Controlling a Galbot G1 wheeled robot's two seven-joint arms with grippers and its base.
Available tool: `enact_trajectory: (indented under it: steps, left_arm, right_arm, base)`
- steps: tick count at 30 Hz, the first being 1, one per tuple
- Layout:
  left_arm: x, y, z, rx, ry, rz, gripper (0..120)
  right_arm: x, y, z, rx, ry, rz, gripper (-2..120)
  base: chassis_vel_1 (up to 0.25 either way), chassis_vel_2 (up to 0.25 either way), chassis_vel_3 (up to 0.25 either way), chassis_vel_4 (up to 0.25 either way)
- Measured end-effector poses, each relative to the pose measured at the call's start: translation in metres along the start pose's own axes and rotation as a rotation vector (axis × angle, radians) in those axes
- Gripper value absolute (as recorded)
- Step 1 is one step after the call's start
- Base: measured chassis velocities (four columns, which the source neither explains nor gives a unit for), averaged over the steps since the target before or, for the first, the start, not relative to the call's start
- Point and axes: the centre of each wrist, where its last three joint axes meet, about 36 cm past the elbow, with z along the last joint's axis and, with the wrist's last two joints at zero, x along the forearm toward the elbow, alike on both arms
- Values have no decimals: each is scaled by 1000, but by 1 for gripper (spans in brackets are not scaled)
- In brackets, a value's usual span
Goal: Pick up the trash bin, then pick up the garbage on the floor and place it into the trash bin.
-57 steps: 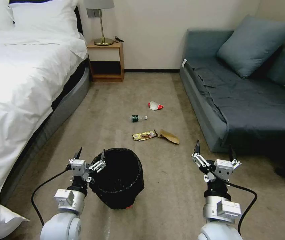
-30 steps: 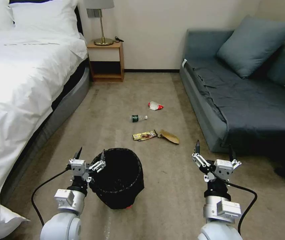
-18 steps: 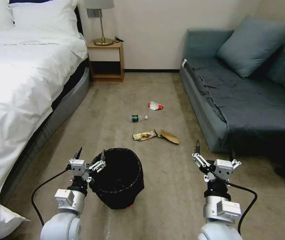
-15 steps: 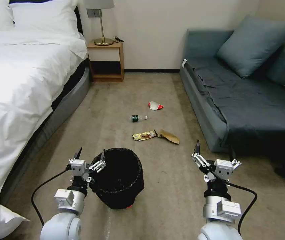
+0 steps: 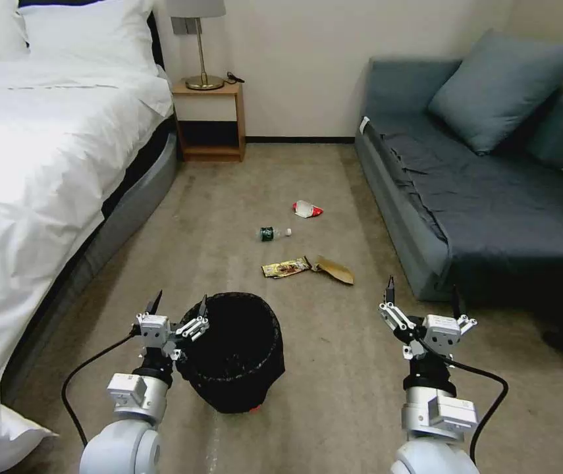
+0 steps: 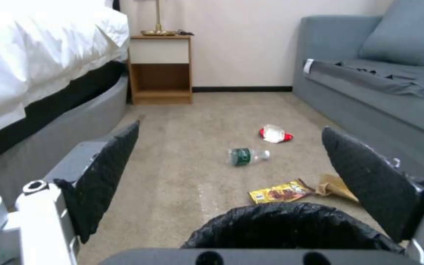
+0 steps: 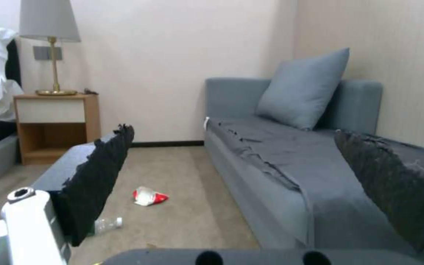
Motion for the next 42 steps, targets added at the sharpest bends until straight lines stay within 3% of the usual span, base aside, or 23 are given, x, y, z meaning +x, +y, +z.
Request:
enact_trajectory:
  steps: [28,30,32,33,35,36,42]
  left_arm:
    - [0,0,0,0,1,-3,100]
    - [0,1,-1,2,12,-26,100]
    - [-1,4,-7,-1,58,-127,100]
    - [-1,4,-7,-1,58,-127,100]
    - [-1,8,-13,-6,112,-247,100]
    - [-1,8,-17,-7,126,-274,100]
    - [3,7,-31,-12,146,-236,100]
  right_arm:
    - [-1,0,0,0,0,1,100]
    - [-3,-2,1,5,12,3,100]
    - [-17,-9,7,24,75,19,100]
    - [-17,-9,7,24,75,19,100]
    - [-33,-19,14,35,159,37,100]
    - [-39,-24,17,42,193,45,100]
    - [-27,-23,24,89,209,4,100]
  base:
    - [0,0,0,0]
    - [0,0,0,0]
    - [0,0,0,0]
    - [0,0,0,0]
    - [0,0,0,0]
    - [0,0,0,0]
    - [0,0,0,0]
